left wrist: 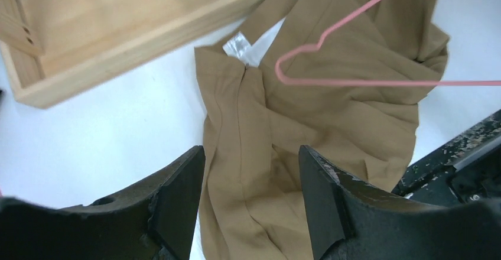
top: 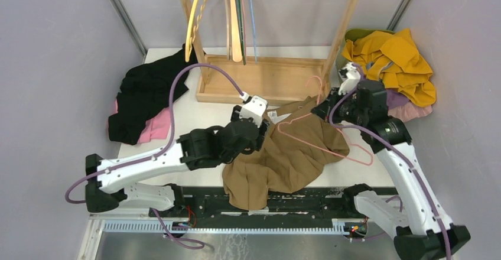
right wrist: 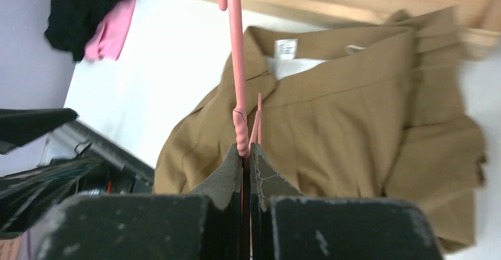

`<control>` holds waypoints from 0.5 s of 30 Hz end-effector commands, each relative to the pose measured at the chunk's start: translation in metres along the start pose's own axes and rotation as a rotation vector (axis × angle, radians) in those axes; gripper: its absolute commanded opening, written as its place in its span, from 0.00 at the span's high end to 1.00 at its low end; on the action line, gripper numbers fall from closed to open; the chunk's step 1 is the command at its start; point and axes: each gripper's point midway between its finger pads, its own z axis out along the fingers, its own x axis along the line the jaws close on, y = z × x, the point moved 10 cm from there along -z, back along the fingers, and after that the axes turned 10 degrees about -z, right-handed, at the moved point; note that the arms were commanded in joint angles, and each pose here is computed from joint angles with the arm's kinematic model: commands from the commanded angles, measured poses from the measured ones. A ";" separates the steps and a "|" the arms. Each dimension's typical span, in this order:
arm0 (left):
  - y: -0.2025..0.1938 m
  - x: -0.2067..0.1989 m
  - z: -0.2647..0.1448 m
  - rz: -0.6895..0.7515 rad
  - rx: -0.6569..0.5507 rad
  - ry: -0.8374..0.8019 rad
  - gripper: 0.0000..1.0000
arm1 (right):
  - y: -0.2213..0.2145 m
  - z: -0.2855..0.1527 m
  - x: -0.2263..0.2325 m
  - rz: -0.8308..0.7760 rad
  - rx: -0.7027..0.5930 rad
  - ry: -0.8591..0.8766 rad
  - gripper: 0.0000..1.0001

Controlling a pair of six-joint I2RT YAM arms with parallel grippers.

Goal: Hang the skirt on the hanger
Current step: Hang the skirt on the hanger.

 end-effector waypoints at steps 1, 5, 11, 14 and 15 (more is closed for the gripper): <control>-0.021 -0.002 0.034 -0.118 0.149 0.065 0.32 | 0.008 -0.025 -0.010 -0.040 -0.098 -0.178 0.99; -0.043 -0.010 0.081 -0.162 0.272 0.037 0.31 | 0.006 -0.036 -0.008 -0.046 -0.134 -0.186 0.99; -0.072 -0.002 0.145 -0.184 0.333 0.132 0.28 | 0.003 -0.045 -0.011 -0.086 -0.108 -0.250 0.99; -0.090 0.003 0.170 -0.180 0.375 0.173 0.26 | 0.001 -0.043 -0.012 -0.084 -0.100 -0.249 0.99; -0.095 0.004 0.174 -0.174 0.380 0.185 0.26 | 0.001 -0.042 -0.012 -0.082 -0.101 -0.242 0.99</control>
